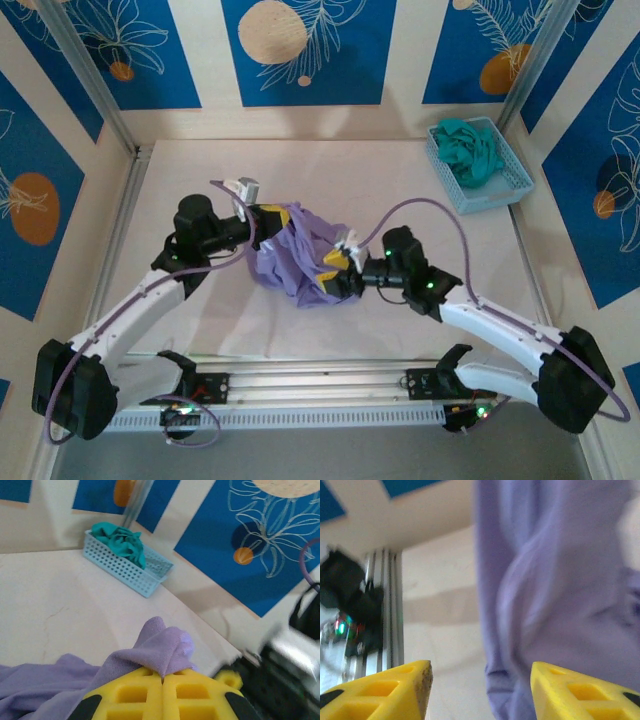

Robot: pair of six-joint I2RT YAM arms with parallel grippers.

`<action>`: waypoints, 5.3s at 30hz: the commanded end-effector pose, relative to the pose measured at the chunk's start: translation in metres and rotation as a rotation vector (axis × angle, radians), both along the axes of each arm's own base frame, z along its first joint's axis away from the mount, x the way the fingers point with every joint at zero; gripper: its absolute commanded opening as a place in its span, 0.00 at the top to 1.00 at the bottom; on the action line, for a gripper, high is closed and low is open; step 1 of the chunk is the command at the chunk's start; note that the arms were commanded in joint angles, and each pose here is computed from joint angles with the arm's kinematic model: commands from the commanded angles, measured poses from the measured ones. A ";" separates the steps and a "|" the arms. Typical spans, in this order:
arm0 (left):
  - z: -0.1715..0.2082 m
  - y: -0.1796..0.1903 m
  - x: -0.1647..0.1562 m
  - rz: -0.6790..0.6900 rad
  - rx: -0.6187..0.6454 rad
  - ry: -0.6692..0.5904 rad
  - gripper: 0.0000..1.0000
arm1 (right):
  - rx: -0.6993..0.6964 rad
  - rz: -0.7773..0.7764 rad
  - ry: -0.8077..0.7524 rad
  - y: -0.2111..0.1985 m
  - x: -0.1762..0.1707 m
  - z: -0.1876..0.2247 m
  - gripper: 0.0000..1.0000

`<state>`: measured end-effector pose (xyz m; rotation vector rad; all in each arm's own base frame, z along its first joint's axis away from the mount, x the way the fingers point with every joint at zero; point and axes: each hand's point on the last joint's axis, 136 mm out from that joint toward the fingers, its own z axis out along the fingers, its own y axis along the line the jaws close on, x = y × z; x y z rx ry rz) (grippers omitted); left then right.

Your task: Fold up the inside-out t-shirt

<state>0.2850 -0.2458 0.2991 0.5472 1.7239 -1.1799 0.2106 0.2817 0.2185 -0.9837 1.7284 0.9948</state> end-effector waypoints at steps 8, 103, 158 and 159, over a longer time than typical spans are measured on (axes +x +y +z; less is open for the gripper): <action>0.019 -0.001 -0.021 -0.086 -0.040 -0.087 1.00 | 0.154 0.049 0.077 0.022 0.036 0.055 0.33; -0.059 -0.051 -0.020 -0.144 0.278 -0.007 1.00 | -0.208 -0.346 0.273 -0.066 0.069 -0.069 0.46; -0.112 -0.048 -0.020 0.246 0.707 -0.035 0.37 | 0.222 -0.041 0.531 -0.026 0.044 0.039 1.00; -0.115 -0.052 -0.017 0.239 0.707 -0.034 0.37 | 0.226 -0.041 0.536 -0.027 0.044 0.039 1.00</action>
